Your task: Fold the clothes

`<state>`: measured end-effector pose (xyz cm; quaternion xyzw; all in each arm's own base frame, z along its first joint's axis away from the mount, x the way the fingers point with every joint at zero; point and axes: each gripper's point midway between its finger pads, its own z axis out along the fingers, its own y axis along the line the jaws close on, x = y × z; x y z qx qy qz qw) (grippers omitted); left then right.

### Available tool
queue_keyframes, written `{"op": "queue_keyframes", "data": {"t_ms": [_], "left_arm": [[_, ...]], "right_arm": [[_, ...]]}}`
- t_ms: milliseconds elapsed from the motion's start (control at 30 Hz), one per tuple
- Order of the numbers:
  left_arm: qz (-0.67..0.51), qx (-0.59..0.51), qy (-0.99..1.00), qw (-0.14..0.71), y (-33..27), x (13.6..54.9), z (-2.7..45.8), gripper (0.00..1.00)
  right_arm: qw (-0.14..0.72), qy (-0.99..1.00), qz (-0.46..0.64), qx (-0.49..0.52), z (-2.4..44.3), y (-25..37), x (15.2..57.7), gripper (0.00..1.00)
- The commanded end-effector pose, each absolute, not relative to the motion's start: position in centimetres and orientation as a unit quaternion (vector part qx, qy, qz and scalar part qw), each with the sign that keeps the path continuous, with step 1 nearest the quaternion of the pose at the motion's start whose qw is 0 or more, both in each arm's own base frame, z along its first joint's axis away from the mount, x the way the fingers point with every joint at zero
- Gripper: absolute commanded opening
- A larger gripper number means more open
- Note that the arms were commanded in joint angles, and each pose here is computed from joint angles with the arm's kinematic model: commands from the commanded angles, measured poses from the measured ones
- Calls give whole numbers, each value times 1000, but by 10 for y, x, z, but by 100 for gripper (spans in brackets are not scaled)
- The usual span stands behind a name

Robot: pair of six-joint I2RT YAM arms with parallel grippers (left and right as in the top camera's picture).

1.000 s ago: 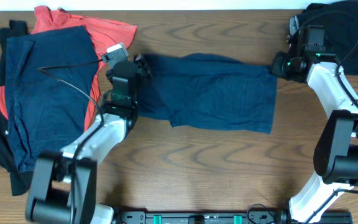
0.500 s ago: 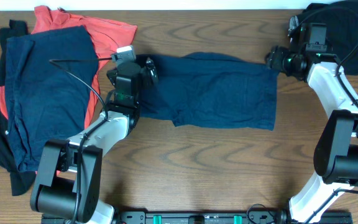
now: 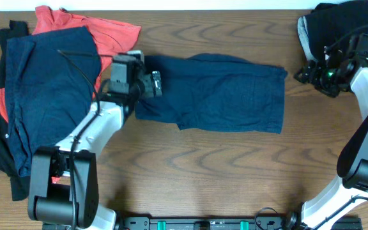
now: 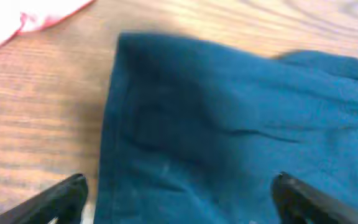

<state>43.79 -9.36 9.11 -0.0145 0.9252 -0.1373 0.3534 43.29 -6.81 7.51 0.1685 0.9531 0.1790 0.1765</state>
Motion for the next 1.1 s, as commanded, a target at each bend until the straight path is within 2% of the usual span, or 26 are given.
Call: {"op": "queue_keyframes", "data": {"t_ms": [0, 67, 133, 267, 433, 533, 1067], "left_arm": [[-172, 60, 911, 369, -103, 444, 117, 70], [-169, 48, 913, 369, -92, 448, 115, 50], [-186, 46, 912, 363, -87, 449, 112, 39], [-258, 50, 903, 338, -89, 450, 103, 31], [-284, 56, 904, 314, -88, 452, 82, 20], [-295, 55, 907, 295, -92, 448, 69, 6], [-261, 29, 935, 237, -80, 440, 8, 6]], "right_arm": [[173, 953, 209, 137, 78, -52, 435, 60], [163, 954, 213, 136, 77, -48, 431, 53], [153, 955, 215, 135, 76, -44, 428, 52], [141, 955, 227, 130, 76, -36, 422, 53], [138, 954, 237, 124, 77, -30, 422, 54], [137, 954, 237, 121, 77, -27, 422, 54], [130, 964, 212, 100, 72, -13, 422, 56]]}}
